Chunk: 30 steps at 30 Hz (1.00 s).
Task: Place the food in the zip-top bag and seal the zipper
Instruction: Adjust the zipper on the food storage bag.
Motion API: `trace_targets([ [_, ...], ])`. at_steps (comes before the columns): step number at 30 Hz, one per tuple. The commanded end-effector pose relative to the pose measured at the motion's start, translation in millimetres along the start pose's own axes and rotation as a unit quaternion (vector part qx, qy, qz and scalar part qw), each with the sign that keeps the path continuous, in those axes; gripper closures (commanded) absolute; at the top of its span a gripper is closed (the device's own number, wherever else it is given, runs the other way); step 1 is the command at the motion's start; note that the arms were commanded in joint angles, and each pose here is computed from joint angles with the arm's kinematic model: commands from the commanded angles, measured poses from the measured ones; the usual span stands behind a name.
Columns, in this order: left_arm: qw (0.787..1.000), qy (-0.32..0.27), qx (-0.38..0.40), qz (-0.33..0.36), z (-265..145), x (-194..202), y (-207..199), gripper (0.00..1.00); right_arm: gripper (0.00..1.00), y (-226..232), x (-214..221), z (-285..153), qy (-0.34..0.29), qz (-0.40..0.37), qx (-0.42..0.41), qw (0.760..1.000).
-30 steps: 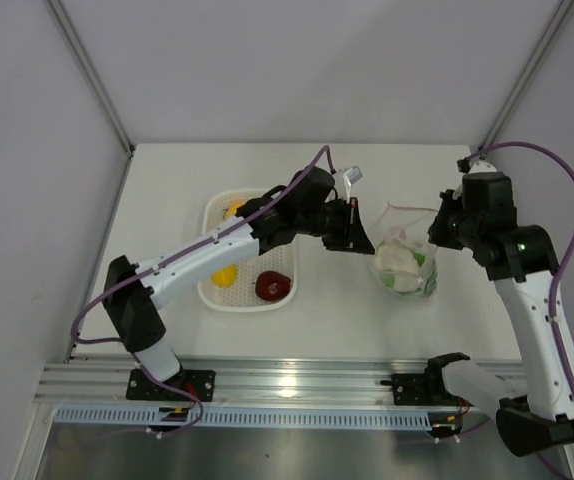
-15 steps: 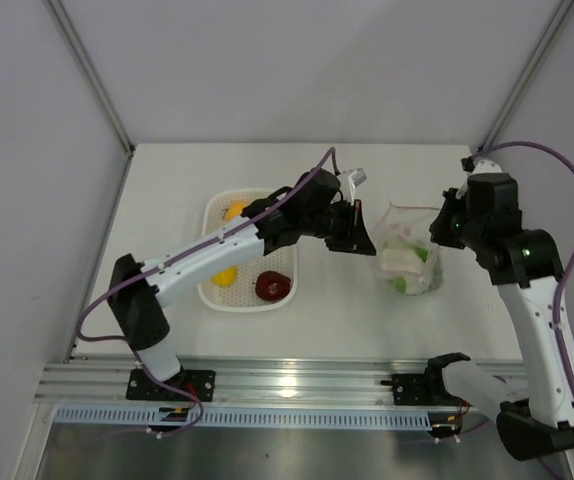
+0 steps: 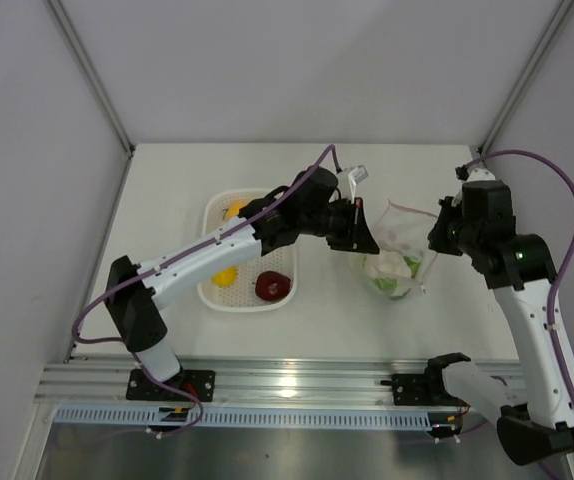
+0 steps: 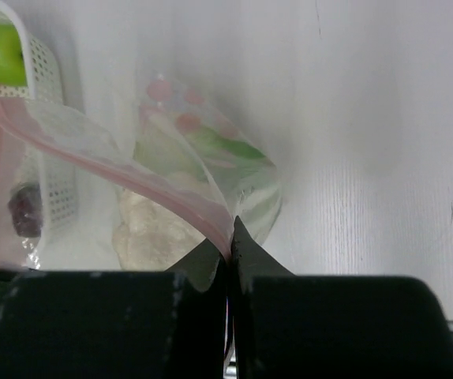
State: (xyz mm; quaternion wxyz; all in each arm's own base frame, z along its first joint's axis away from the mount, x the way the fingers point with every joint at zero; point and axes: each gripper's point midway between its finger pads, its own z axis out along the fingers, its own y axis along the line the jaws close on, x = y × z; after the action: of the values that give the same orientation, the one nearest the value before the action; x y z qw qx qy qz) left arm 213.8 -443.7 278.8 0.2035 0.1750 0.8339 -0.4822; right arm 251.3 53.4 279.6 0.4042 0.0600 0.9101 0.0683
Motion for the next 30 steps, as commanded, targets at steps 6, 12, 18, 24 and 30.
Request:
trace_targets([
  [6,1.000,-0.009,0.004,0.027,-5.2,8.9,-3.3,0.99,1.00,-2.2,-1.0,-9.1,-0.019,0.004,-0.003,1.000],
  [12,1.000,-0.005,0.002,0.030,1.5,12.6,-0.7,0.99,1.00,-6.2,-2.6,-14.3,-0.039,0.011,0.003,0.999],
  [18,0.996,-0.043,0.008,0.082,-16.1,17.2,-18.7,0.99,1.00,1.7,13.8,-9.6,-0.009,0.016,-0.020,1.000],
  [24,0.998,0.058,0.006,0.011,7.2,25.9,22.9,0.99,1.00,-0.2,21.1,8.3,0.034,0.007,-0.005,0.999],
  [30,0.992,-0.052,0.012,0.115,-29.2,10.7,-16.1,0.99,1.00,-4.3,-5.5,-21.9,-0.043,0.009,-0.004,0.999],
])
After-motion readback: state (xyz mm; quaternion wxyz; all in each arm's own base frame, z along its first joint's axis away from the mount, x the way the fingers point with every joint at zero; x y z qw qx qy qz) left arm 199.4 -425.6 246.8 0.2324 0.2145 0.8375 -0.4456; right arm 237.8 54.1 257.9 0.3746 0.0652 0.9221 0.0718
